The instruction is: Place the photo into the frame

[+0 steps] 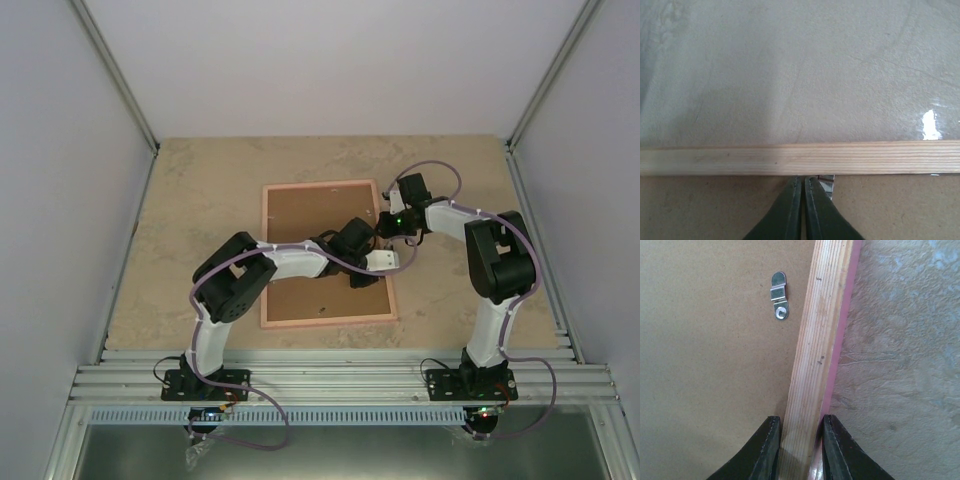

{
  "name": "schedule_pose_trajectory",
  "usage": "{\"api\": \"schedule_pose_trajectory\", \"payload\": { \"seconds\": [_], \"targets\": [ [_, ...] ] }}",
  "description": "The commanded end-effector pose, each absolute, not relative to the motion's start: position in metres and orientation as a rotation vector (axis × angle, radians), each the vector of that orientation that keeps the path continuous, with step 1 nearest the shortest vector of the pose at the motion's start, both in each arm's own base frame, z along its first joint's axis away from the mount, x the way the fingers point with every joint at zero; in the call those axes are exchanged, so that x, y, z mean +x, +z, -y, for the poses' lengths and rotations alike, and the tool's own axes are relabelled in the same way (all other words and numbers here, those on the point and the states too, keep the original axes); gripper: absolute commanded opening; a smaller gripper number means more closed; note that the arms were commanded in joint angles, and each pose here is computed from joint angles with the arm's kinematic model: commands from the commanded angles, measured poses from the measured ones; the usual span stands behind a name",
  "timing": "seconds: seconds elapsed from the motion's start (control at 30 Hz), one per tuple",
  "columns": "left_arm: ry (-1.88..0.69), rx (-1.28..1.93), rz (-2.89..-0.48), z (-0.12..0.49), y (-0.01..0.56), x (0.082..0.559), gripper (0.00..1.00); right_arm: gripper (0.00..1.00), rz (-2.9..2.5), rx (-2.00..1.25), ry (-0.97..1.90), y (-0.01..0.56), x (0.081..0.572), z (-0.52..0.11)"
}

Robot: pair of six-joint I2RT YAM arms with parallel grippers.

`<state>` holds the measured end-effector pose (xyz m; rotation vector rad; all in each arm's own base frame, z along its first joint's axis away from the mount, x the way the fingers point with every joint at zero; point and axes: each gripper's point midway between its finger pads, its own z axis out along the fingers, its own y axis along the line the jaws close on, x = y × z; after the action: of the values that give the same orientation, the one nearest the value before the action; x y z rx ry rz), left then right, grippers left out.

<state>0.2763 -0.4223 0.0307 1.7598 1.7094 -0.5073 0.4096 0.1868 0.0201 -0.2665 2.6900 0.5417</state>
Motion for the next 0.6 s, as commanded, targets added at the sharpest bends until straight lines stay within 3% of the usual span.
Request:
{"api": "schedule_pose_trajectory", "payload": {
  "seconds": [0.0, 0.13, 0.27, 0.43, 0.57],
  "targets": [
    [-0.645, 1.628, -1.918, 0.399, 0.028, 0.273, 0.09, 0.0, -2.886, -0.318, 0.429, -0.042, 0.366, -0.168],
    [-0.614, 1.323, -1.986, 0.371, 0.063, 0.329, 0.12, 0.0, -2.857, -0.348, 0.497, -0.035, 0.364, -0.175],
    [-0.529, 1.103, -2.106, 0.34, 0.06, 0.389, 0.13, 0.01, -2.822, -0.408, 0.575, -0.027, 0.363, -0.184],
    [-0.47, 1.047, -2.149, 0.339, 0.05, 0.419, 0.15, 0.35, -2.755, -0.431, 0.567, -0.004, 0.371, -0.183],
    [-0.471, 0.989, -2.181, 0.347, 0.044, 0.436, 0.16, 0.35, -2.728, -0.459, 0.56, 0.0, 0.367, -0.182]
  ]
}}
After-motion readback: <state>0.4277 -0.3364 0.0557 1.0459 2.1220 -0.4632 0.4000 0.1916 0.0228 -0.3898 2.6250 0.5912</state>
